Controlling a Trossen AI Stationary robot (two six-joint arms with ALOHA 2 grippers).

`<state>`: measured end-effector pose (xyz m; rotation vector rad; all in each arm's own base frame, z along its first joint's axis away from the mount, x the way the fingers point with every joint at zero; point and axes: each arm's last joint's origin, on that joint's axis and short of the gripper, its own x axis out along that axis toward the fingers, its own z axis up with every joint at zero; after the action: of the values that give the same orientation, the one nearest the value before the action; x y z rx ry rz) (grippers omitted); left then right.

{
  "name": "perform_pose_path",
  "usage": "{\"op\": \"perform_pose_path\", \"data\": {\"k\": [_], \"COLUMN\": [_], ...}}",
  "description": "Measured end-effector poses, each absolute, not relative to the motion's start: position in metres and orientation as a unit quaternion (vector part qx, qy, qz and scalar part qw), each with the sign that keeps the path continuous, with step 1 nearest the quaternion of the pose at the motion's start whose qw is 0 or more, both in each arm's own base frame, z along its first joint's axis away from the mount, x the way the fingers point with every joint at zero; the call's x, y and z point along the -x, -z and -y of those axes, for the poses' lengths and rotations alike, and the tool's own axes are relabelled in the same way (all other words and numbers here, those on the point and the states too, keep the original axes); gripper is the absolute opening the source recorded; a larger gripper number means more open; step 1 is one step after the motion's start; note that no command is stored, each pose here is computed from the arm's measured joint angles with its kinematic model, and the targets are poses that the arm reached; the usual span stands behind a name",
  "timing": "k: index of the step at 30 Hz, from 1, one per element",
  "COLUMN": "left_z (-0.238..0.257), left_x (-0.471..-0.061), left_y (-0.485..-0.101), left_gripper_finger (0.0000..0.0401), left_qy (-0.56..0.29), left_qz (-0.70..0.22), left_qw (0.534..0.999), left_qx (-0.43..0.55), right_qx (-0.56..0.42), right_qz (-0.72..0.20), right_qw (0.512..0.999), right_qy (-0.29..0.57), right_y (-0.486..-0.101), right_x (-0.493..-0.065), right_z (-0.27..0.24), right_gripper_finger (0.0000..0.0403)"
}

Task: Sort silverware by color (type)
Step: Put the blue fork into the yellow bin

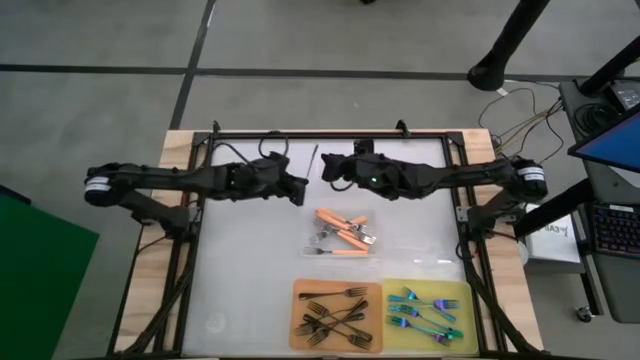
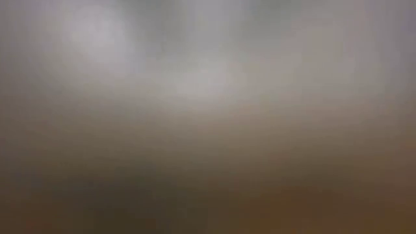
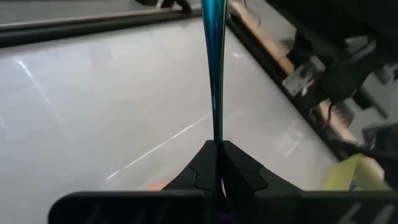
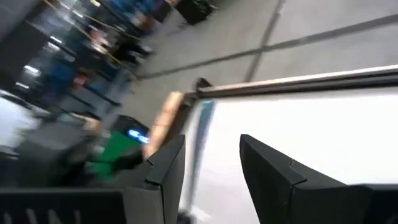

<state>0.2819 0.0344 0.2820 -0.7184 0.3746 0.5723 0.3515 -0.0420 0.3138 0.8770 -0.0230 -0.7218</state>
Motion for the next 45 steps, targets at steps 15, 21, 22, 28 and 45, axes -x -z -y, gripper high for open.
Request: {"op": "perform_pose_path", "data": {"k": [15,21,22,28,45], "left_z": [-0.029,-0.027,-0.027,-0.023,-0.021], "left_x": [-0.301,-0.303,-0.303,-0.304,-0.308], "left_y": [-0.272,-0.274,-0.274,-0.278,-0.282], "left_gripper_finger": [0.0000,0.0000,0.0000,0.0000,0.0000], "left_qy": [-0.296,-0.290,-0.289,-0.280,-0.268], "left_qz": [-0.222,-0.214,-0.213,-0.205,-0.199], "left_qw": [0.872,0.876,0.876,0.881,0.889], "left_qx": [0.320,0.322,0.322,0.323,0.312], "right_qx": [-0.392,-0.390,-0.390,-0.389,-0.385], "right_qz": [-0.046,-0.050,-0.050,-0.046,-0.039], "right_qw": [0.837,0.835,0.835,0.832,0.829], "right_qy": [0.378,0.384,0.385,0.394,0.405], "right_y": [-0.312,-0.311,-0.311,-0.311,-0.312], "right_x": [-0.358,-0.357,-0.357,-0.356,-0.356], "right_z": [0.051,0.053,0.054,0.058,0.060], "right_gripper_finger": [0.0141,0.0137,0.0138,0.0139,0.0124]}}
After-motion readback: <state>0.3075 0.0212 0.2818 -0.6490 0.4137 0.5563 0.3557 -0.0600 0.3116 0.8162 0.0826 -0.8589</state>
